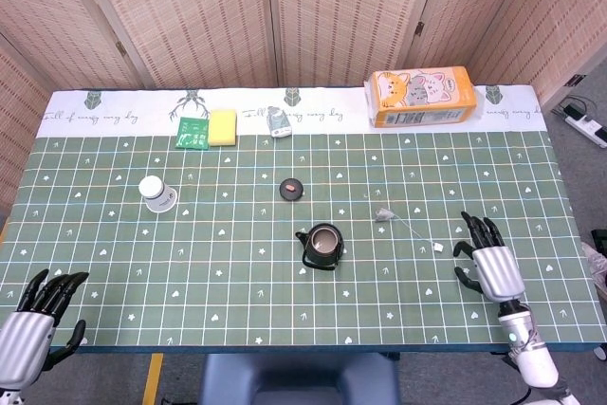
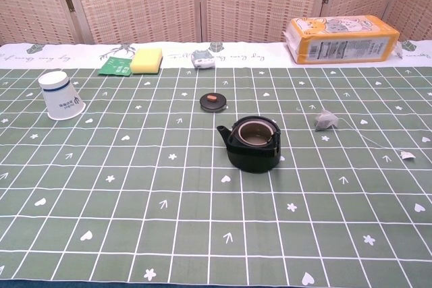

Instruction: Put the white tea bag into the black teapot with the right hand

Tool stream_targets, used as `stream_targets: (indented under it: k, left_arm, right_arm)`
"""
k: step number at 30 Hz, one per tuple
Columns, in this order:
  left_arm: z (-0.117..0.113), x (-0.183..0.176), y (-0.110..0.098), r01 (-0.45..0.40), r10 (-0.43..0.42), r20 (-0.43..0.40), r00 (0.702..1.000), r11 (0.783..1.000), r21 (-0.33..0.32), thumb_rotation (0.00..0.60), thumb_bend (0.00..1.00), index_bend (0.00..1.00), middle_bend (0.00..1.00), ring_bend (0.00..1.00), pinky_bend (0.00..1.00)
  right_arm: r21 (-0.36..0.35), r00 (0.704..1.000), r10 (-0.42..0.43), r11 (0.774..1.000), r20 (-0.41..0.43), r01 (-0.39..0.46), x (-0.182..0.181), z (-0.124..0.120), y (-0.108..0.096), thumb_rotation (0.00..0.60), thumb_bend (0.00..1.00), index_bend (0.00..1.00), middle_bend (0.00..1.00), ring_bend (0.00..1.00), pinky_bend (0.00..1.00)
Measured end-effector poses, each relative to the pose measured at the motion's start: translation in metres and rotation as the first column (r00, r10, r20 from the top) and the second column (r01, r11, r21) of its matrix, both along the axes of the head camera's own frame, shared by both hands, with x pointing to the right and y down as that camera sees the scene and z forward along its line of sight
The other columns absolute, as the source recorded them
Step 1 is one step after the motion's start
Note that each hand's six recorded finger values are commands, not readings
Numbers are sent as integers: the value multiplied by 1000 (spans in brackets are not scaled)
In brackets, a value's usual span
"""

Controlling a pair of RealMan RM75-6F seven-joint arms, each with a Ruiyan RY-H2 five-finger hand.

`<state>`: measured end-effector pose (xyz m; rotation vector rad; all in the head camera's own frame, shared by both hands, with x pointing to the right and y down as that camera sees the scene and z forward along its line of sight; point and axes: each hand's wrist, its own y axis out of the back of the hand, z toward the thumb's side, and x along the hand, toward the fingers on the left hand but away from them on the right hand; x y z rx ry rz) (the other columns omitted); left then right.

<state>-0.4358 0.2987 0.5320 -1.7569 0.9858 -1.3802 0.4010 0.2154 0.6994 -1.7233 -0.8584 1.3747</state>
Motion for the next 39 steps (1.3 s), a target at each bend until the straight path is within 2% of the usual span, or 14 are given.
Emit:
stream_targets:
  k: [9, 26, 39]
  left_arm:
    - [1, -4, -3, 16, -16, -5, 1000, 1000, -5, 600, 479, 86, 115, 113, 6]
    - [0, -8, -5, 31, -31, -16, 999, 1000, -6, 600, 479, 87, 115, 113, 6]
    - [-3, -9, -5, 34, -34, -27, 999, 999, 0, 600, 479, 87, 115, 113, 6]
  right_arm:
    - [-2, 1000, -19, 1000, -12, 19, -11, 17, -17, 600, 327, 491, 0, 13, 0]
    - [-34, 999, -13, 999, -38, 12, -16, 44, -19, 600, 328, 516, 0, 15, 0]
    - [-25, 999, -26, 999, -38, 25, -22, 47, -24, 600, 329, 530, 0, 11, 0]
